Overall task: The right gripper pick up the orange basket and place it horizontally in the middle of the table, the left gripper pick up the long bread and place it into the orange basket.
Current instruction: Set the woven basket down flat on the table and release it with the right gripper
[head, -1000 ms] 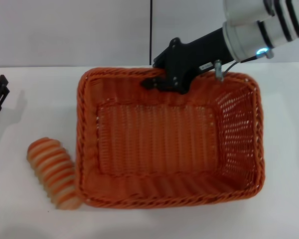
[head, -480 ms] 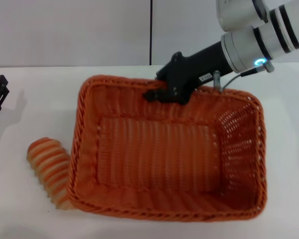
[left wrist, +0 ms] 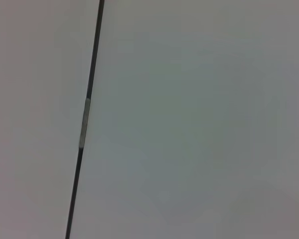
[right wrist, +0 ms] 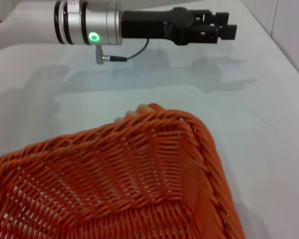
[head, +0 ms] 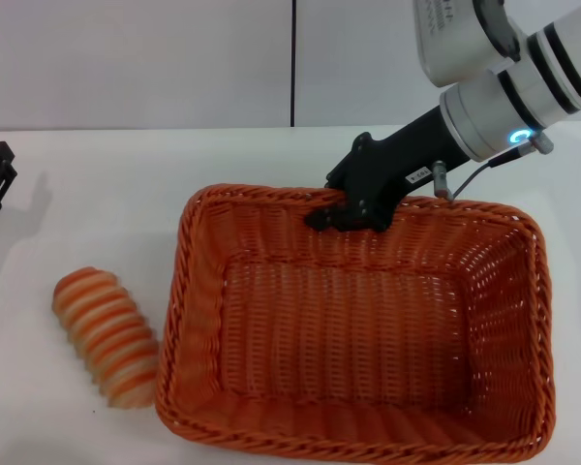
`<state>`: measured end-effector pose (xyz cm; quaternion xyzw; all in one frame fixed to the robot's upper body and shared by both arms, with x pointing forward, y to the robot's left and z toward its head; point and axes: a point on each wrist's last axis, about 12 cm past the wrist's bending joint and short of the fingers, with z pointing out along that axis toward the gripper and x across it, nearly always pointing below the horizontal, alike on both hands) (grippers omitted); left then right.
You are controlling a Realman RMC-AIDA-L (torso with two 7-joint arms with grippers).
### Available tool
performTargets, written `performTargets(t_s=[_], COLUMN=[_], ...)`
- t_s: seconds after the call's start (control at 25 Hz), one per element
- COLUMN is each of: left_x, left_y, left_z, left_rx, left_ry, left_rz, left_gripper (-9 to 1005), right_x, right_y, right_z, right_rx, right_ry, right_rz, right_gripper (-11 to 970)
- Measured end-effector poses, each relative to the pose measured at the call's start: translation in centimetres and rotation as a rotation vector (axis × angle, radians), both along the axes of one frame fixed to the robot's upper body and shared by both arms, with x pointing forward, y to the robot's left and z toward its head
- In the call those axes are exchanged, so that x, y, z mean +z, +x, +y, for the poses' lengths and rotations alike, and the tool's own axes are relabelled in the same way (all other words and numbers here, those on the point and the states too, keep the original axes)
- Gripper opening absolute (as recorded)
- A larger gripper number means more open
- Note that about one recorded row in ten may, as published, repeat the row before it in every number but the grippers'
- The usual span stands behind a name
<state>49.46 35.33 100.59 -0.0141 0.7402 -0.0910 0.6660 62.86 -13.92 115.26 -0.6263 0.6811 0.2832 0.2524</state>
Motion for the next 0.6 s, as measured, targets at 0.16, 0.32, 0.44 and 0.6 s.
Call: performTargets(t_s=[0.16,0.32,0.44,0.6], left_x=[0.0,-0.1,-0.1,-0.1], left_y=[0.0,0.0,0.0,0.0], left_z=[0.0,-0.1,-0.1,-0.2], left_rx=[0.0,-0.002,-0.002,-0.004], left_ry=[-0.001,0.0,-0.002,-0.003], left_rz=[0.001,0.004,0.003,0.004], left_gripper=[682,682,682,682], right_x=[-0.2,-0.7,-1.2,-1.6], right_y=[0.0,0.1,-0.1,-0.4], right_z=[-0.2,-0.4,-0.5,-0.4], right_rx=[0.006,-0.005,-0.002,0.018], right_ry=[-0.01,-0.031,-0.04,-0.05], right_rz=[-0.016,-0.032,-0.038,-0.047], right_gripper=[159,160,161,161])
